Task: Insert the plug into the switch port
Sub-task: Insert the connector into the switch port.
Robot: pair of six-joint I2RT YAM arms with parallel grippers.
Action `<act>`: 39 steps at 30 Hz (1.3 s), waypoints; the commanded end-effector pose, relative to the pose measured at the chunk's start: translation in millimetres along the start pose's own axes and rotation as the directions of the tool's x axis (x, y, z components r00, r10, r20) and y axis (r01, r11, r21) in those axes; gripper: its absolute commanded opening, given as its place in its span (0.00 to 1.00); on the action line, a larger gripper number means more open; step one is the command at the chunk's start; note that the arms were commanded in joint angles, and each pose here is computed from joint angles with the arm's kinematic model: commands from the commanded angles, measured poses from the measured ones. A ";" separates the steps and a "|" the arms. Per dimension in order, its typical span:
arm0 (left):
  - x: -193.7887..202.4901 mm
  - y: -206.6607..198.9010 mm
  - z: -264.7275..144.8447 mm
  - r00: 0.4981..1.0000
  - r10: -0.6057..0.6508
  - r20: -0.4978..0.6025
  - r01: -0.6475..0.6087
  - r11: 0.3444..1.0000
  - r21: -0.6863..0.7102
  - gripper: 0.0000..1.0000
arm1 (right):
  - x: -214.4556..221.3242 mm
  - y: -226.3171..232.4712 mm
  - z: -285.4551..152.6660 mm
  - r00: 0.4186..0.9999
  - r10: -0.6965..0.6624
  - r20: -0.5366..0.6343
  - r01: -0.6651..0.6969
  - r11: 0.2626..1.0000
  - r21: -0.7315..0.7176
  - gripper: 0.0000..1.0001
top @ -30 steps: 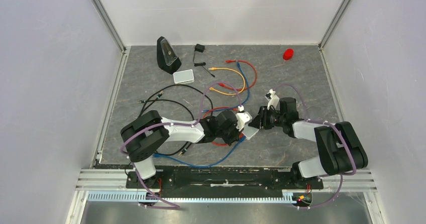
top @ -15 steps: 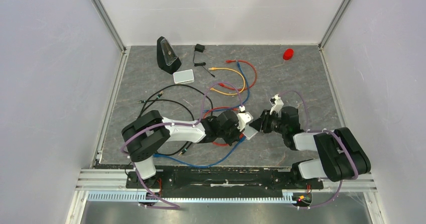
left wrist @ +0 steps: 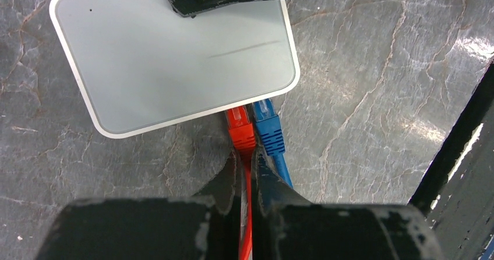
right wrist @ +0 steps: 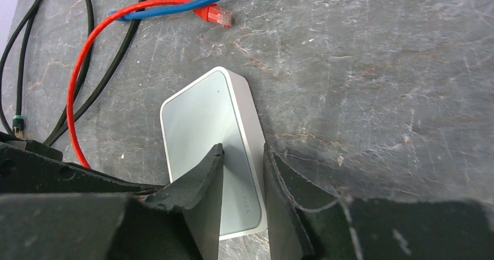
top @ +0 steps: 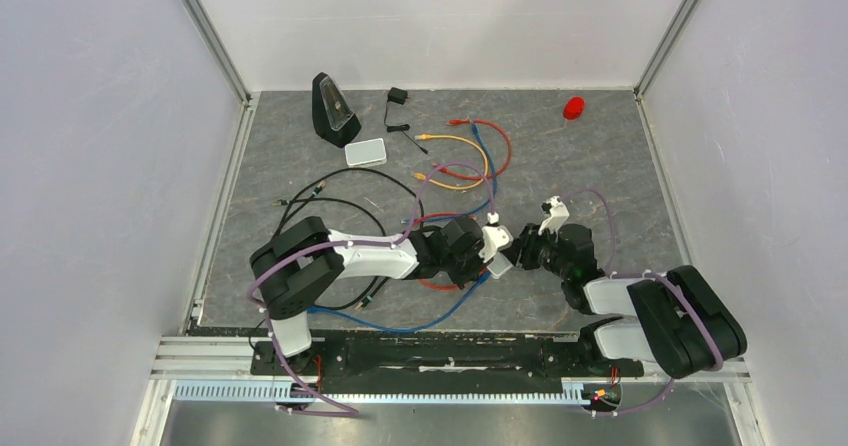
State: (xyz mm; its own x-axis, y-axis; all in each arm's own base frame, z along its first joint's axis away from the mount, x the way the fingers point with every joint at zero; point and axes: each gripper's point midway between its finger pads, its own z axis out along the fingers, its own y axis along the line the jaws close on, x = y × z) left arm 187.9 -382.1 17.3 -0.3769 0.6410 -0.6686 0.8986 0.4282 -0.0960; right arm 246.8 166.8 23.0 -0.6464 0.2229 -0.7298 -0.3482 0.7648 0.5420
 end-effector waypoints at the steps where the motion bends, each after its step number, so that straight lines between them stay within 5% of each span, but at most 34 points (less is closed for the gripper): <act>1: -68.3 26.4 25.8 0.972 0.086 0.219 -0.068 0.994 -0.086 0.02 | 115.8 29.3 -48.7 0.881 0.154 -0.447 -0.204 0.977 -0.065 0.25; 7: -83.8 11.2 33.0 0.968 0.013 0.252 -0.013 1.000 0.001 0.02 | 119.3 10.7 -51.3 0.891 0.156 -0.426 -0.157 0.987 0.033 0.25; 14: -72.0 -0.2 29.2 0.969 0.033 0.244 -0.049 0.997 0.058 0.02 | 45.7 -35.7 -45.3 0.964 0.225 -0.144 -0.182 0.947 0.265 0.31; 19: -79.5 -0.3 31.4 0.962 0.107 0.252 -0.125 0.990 0.060 0.04 | 28.8 -55.9 -56.4 0.972 0.221 -0.077 -0.178 0.914 0.365 0.34; 28: -104.1 20.9 5.1 0.961 0.109 0.256 -0.093 0.993 -0.075 0.56 | -35.2 -61.3 -74.9 0.995 0.074 0.063 -0.094 0.893 0.440 0.50; 29: -109.5 24.1 -2.6 0.958 0.108 0.266 -0.084 0.992 -0.098 0.71 | -44.9 -57.9 -77.2 0.996 0.041 0.073 -0.069 0.897 0.436 0.51; 36: -133.9 106.7 -86.8 0.933 -0.081 0.350 0.227 0.889 -0.399 0.78 | -77.5 -37.4 -86.7 0.988 -0.086 0.127 0.031 0.923 0.384 0.52; 39: -109.6 159.4 -127.1 0.884 -0.252 0.393 0.434 0.753 -0.494 0.78 | -81.8 -30.3 -86.2 0.985 -0.104 0.137 0.049 0.934 0.353 0.52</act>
State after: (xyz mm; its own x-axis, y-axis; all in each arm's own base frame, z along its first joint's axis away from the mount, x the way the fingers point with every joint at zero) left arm 293.9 -381.2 126.2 -0.3361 0.4285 -0.8387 0.7281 0.6830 0.0572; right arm 248.2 71.7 86.3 -0.5362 0.2660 -0.8011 -0.0648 0.9333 0.3533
